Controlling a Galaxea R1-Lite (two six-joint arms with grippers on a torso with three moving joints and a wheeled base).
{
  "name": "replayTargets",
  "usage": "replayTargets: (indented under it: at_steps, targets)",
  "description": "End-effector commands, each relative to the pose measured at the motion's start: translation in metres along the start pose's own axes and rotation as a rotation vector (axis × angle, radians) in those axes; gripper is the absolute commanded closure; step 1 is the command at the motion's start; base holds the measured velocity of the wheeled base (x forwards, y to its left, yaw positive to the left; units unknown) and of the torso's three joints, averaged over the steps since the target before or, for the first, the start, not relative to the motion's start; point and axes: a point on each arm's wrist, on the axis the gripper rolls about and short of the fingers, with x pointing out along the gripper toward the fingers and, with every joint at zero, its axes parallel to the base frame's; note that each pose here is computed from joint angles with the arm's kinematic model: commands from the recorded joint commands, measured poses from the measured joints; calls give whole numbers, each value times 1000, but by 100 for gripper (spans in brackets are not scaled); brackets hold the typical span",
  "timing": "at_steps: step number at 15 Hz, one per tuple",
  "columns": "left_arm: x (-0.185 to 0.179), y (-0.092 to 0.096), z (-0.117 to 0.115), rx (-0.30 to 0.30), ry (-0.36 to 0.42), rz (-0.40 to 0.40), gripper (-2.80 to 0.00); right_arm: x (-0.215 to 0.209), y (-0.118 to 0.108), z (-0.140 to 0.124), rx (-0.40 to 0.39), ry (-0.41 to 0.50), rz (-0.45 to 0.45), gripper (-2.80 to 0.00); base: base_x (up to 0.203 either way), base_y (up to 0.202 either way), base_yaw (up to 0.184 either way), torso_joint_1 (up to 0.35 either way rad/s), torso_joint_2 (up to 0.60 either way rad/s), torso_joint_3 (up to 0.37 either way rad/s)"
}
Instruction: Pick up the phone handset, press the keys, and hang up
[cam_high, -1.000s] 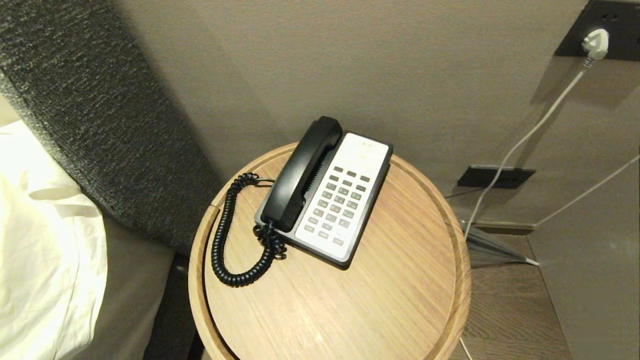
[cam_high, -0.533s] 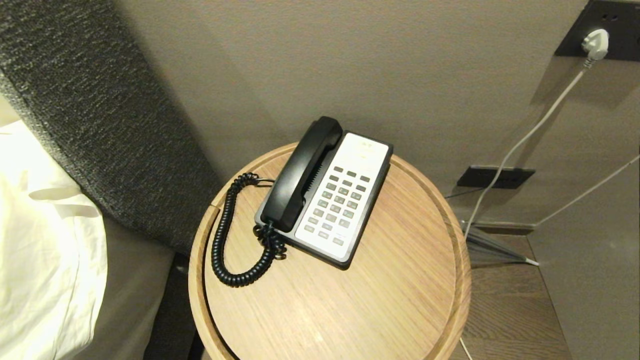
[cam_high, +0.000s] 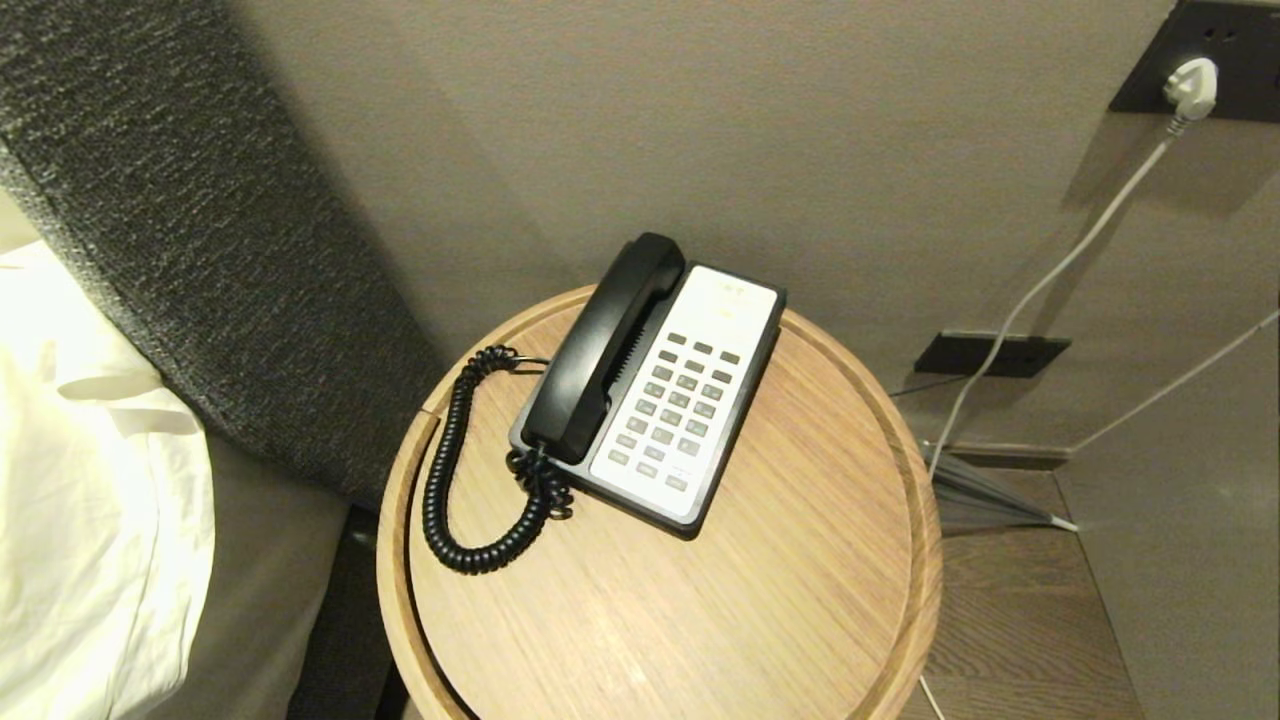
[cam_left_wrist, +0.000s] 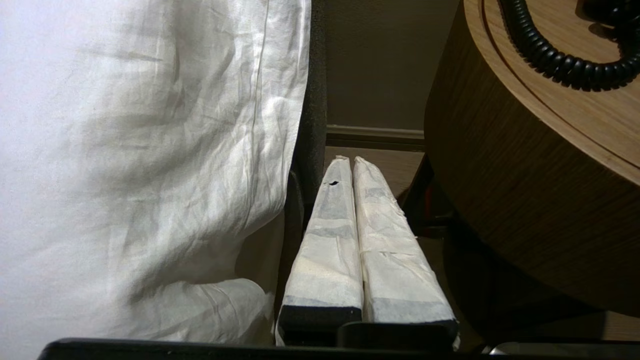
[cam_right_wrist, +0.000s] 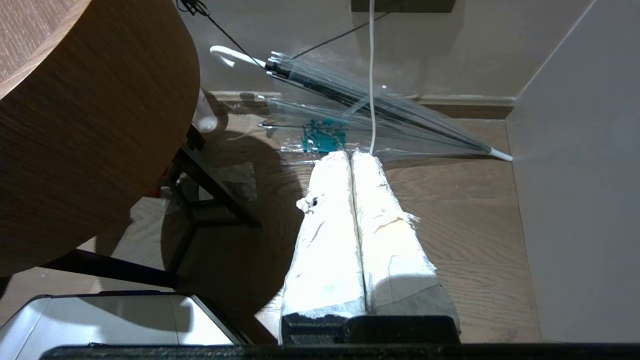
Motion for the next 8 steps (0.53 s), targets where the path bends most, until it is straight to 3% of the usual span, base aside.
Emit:
replayTargets:
  at_steps: [1,8]
  targets:
    - [2,0,-11,-11,36,2,0,0,0,0,0,3,0,0,0,0,0,0,0,0]
    - [2,0,-11,-18,36,3,0,0,0,0,0,3,0,0,0,0,0,3,3,165]
